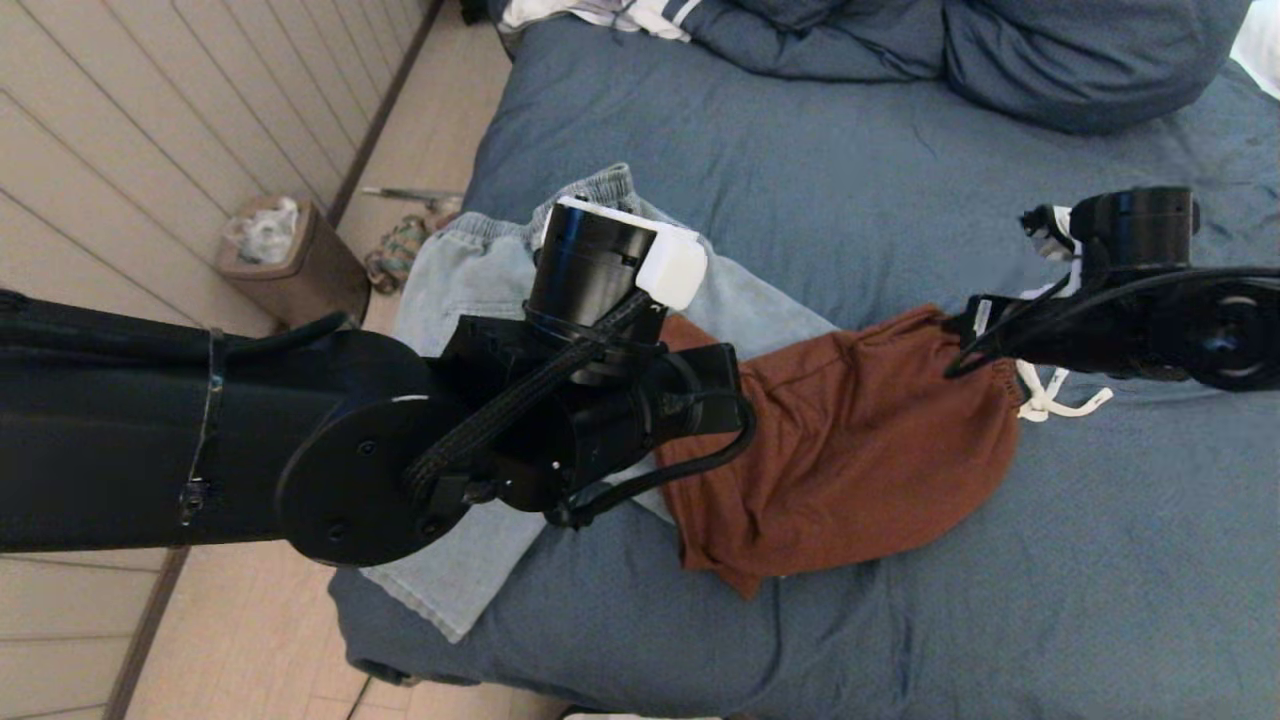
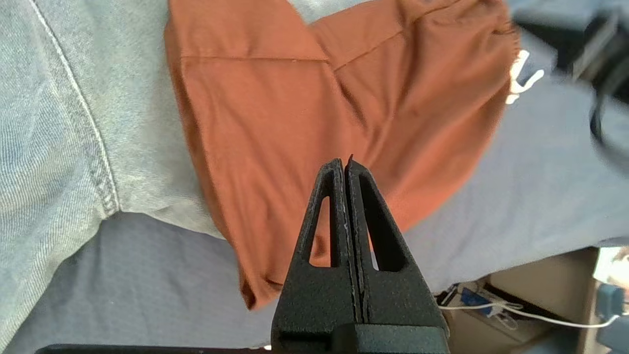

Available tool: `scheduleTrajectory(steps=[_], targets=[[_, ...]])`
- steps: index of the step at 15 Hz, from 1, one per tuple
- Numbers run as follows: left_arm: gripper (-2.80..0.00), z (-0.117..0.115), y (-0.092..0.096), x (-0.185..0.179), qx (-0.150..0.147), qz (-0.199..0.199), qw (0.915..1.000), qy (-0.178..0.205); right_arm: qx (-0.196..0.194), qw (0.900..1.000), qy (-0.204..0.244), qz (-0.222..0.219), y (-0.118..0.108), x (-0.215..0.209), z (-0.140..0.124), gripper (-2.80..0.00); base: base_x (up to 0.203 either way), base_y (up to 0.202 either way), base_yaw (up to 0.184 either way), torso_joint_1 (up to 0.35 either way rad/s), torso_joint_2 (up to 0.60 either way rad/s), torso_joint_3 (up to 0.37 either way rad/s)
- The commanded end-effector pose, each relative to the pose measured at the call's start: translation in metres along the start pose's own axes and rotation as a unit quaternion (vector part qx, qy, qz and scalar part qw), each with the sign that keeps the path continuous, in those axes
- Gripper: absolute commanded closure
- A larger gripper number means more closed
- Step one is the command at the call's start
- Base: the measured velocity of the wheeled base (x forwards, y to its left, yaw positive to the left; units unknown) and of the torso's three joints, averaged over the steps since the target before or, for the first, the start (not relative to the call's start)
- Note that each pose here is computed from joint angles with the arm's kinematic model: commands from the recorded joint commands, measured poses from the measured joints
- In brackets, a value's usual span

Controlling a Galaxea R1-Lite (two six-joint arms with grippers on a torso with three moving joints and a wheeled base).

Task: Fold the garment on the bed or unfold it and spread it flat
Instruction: Unford the brown shorts

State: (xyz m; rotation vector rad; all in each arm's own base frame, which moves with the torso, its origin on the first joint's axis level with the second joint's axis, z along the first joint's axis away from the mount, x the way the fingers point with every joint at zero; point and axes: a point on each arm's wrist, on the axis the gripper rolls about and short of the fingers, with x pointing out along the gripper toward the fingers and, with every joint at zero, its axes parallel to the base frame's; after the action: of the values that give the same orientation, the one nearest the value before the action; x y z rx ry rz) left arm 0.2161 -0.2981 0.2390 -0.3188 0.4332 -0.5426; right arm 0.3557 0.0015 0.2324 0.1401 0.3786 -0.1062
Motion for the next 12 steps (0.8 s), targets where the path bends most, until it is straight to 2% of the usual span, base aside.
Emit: scheduleTrajectory(steps=[1,4,7,8,12], targets=[[0.0,-0.004,0.003,0.009,-0.001,0.009,1.0,0.004,0.004,1.0,0.012,-0.012,-0.004,0.051,-0.004,-2.8,0.0,0.0,0.0,0.0,0.0,0.0],[0.0,-0.009,0.005,0.015,0.001,0.014,0.9999,0.01,0.004,1.0,0.012,-0.017,-0.005,0.076,-0.006,-2.8,0.0,0.0,0.0,0.0,0.0,0.0],[0.0,-0.013,0.006,0.021,0.003,0.017,0.9997,0.016,-0.003,0.999,0.034,-0.016,-0.002,0.092,-0.022,-2.8,0.0,0.0,0.0,0.0,0.0,0.0],[0.0,-0.014,0.006,0.023,0.003,0.018,0.9997,0.017,-0.004,0.999,0.036,-0.015,-0.001,0.092,-0.023,0.0,0.0,0.0,0.0,0.0,0.0,0.0],[0.0,-0.016,0.006,0.024,0.004,0.019,0.9996,0.019,-0.003,1.0,0.021,-0.012,-0.001,0.07,-0.011,0.0,0.0,0.0,0.0,0.0,0.0,0.0]])
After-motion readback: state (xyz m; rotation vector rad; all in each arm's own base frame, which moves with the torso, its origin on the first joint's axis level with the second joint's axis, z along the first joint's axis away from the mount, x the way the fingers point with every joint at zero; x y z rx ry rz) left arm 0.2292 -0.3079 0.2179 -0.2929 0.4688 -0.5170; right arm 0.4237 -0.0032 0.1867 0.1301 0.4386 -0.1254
